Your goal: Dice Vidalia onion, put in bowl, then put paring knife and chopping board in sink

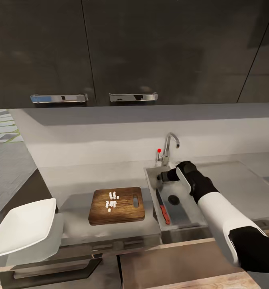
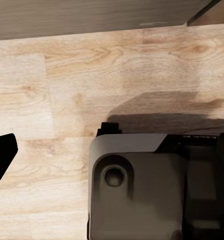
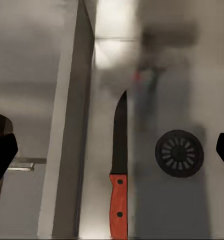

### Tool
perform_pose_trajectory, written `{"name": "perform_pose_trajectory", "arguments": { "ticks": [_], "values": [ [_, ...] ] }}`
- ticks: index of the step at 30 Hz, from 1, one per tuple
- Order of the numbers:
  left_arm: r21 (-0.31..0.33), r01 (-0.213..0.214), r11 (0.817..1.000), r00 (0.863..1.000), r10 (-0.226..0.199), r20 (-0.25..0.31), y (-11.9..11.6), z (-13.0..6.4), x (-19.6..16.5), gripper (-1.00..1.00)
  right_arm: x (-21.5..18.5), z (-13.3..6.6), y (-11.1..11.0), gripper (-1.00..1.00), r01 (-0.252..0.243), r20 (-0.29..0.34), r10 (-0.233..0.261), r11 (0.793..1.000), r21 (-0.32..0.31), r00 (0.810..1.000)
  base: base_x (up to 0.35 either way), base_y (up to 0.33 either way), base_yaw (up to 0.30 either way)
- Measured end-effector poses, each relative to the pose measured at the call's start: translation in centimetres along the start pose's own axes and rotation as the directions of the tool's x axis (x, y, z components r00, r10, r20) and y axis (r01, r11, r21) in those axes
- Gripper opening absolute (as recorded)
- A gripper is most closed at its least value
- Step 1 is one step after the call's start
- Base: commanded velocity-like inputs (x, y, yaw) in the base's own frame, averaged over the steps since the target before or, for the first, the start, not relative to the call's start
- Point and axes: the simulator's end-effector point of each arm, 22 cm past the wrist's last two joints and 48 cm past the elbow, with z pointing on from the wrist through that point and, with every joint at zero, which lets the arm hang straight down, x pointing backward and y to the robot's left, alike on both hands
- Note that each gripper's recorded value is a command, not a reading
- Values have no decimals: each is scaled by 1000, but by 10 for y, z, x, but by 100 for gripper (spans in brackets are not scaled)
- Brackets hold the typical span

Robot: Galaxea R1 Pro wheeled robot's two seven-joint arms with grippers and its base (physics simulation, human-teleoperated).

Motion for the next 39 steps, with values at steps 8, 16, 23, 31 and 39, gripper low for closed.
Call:
{"name": "perform_pose_trajectory", "arguments": {
  "ticks": [8, 16, 23, 31, 39],
  "values": [
    [2, 0, 1000, 1000, 0, -1, -1, 0, 0, 100, -6, -11, 4, 100, -13, -17, 13, 1000, -11, 1000, -251, 0, 0],
    [2, 0, 1000, 1000, 0, -1, -1, 0, 0, 100, -10, -11, 13, 100, -14, 1, 14, 999, -37, 1000, -298, 73, 0],
    [2, 0, 1000, 1000, 0, 0, -1, 0, 0, 100, -12, -10, 17, 100, -13, 10, 13, 999, -44, 1000, -48, 271, 0],
    [2, 0, 1000, 1000, 0, -1, -1, 0, 0, 100, -1, -2, 35, 100, -10, -18, 8, 998, -62, 1000, -2, 249, 0],
    [2, 0, 1000, 1000, 0, -1, -1, 0, 0, 100, 14, 19, 25, 100, -19, 1, 19, 999, -40, 1000, 0, 21, 0]
  ]
}}
